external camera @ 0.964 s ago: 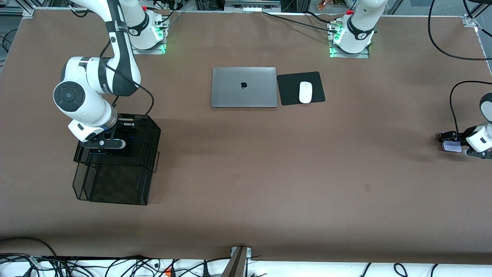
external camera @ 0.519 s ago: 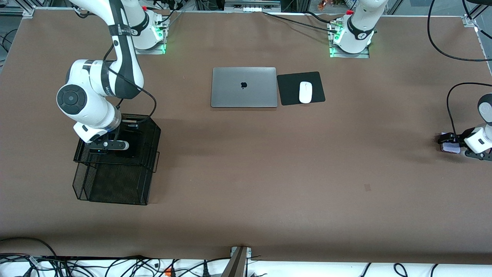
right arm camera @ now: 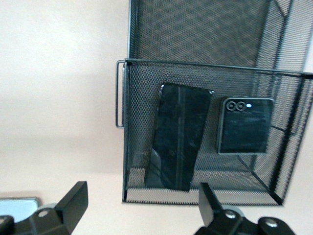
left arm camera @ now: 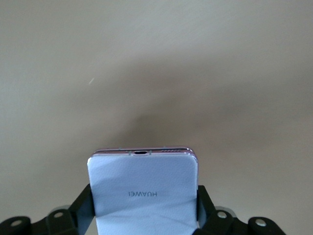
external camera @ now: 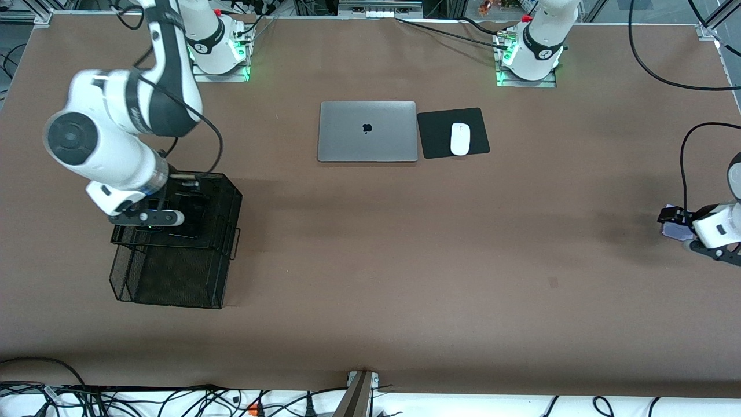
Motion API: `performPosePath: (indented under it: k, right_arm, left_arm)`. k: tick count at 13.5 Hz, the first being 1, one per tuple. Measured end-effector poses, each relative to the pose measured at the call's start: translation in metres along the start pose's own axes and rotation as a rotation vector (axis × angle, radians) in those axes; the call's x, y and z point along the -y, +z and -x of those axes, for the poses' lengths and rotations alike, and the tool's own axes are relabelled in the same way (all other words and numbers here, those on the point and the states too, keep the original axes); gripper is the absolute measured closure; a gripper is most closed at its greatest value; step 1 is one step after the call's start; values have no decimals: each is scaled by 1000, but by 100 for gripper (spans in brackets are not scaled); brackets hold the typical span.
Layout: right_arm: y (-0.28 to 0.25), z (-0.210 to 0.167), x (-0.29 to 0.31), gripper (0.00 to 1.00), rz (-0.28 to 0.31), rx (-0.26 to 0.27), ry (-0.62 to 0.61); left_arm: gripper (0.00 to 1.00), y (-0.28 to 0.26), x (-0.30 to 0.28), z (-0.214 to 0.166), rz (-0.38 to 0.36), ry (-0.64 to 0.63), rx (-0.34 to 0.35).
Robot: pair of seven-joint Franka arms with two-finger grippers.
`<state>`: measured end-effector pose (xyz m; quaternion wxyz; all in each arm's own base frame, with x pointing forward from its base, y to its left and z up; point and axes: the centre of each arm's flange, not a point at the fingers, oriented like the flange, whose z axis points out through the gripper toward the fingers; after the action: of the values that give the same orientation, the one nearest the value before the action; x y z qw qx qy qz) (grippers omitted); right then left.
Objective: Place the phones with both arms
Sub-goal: 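Set the Huawei phone at the table center while the right gripper withdraws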
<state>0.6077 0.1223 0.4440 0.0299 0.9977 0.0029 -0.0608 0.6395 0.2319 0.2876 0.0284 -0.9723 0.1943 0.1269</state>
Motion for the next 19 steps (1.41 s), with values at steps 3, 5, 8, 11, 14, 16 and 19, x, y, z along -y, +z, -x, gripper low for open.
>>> performPosePath:
  k: [3, 5, 8, 11, 14, 16, 19]
  right_arm:
    - [-50, 3, -10, 0, -3, -5, 13]
    - [-59, 3, -18, 0, -2, -11, 36]
    - [-59, 3, -20, 0, -1, -10, 63]
    - [-59, 3, -21, 0, 0, -9, 70]
    - [-60, 3, -24, 0, 1, -11, 77]
    - [-60, 3, -24, 0, 1, -11, 81]
    - [-59, 3, -24, 0, 1, -10, 83]
  left_arm:
    - [16, -55, -107, -60, 79, 126, -41]
    - [16, -60, -169, -90, 167, 159, -66]
    - [16, -53, -269, -141, 211, 107, -103]
    - [16, -43, -396, -190, 221, -20, -200]
    - [16, -18, -531, -216, 299, -183, -295]
    - [16, 4, -591, -222, 365, -253, -342]
    - [16, 49, -638, -227, 416, -278, -396]
